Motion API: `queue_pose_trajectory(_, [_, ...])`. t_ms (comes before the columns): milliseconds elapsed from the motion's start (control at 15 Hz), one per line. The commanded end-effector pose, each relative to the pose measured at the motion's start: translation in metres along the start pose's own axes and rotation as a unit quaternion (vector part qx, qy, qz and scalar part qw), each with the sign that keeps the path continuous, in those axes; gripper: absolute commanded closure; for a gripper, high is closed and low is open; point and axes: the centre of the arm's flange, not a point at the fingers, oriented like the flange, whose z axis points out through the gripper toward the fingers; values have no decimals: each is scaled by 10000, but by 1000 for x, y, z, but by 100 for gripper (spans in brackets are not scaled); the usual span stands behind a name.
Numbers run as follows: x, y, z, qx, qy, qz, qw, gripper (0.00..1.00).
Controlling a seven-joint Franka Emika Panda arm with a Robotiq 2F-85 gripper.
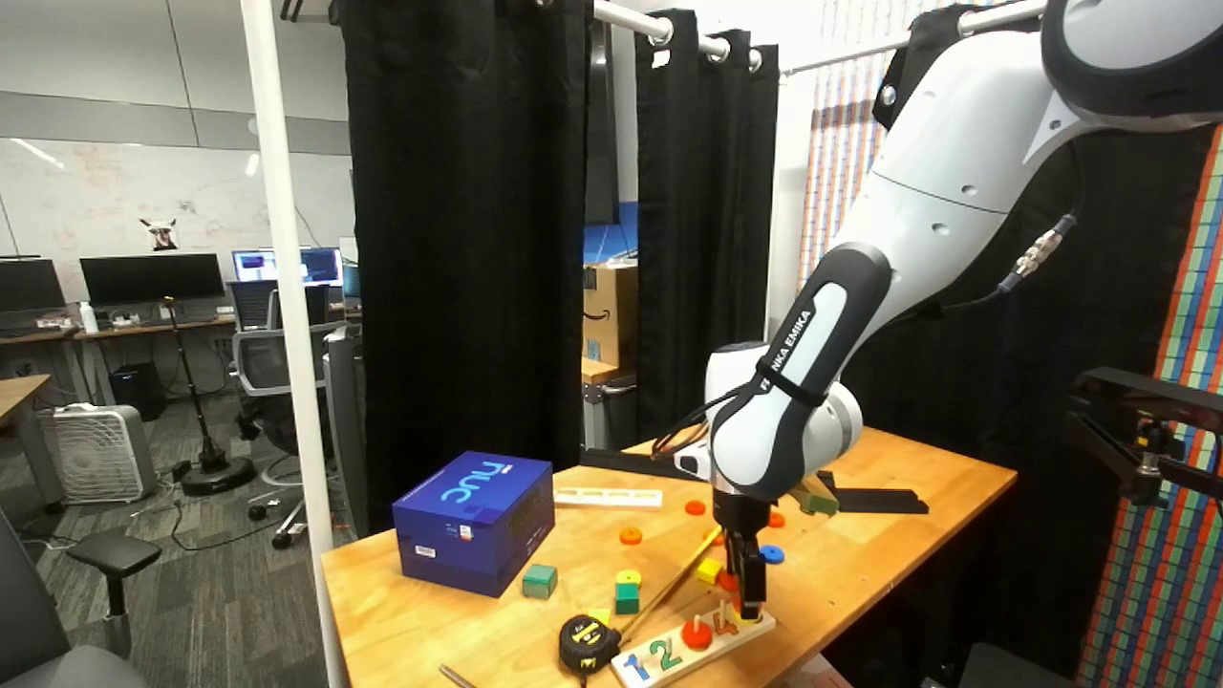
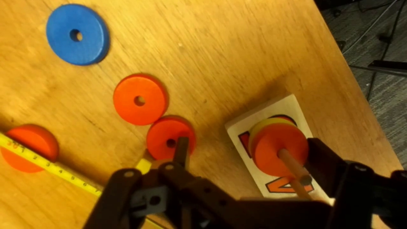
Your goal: Remove the orange ring from the platform
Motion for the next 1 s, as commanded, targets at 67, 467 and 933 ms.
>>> queue_pose_trajectory(67, [2, 7, -1, -79, 182, -54, 9998, 47])
queue_pose_trajectory(467, [1, 7, -3, -120, 218, -69, 9997, 82])
queue_pose_trajectory(933, [-1, 0, -21, -229, 224, -53, 9995, 80])
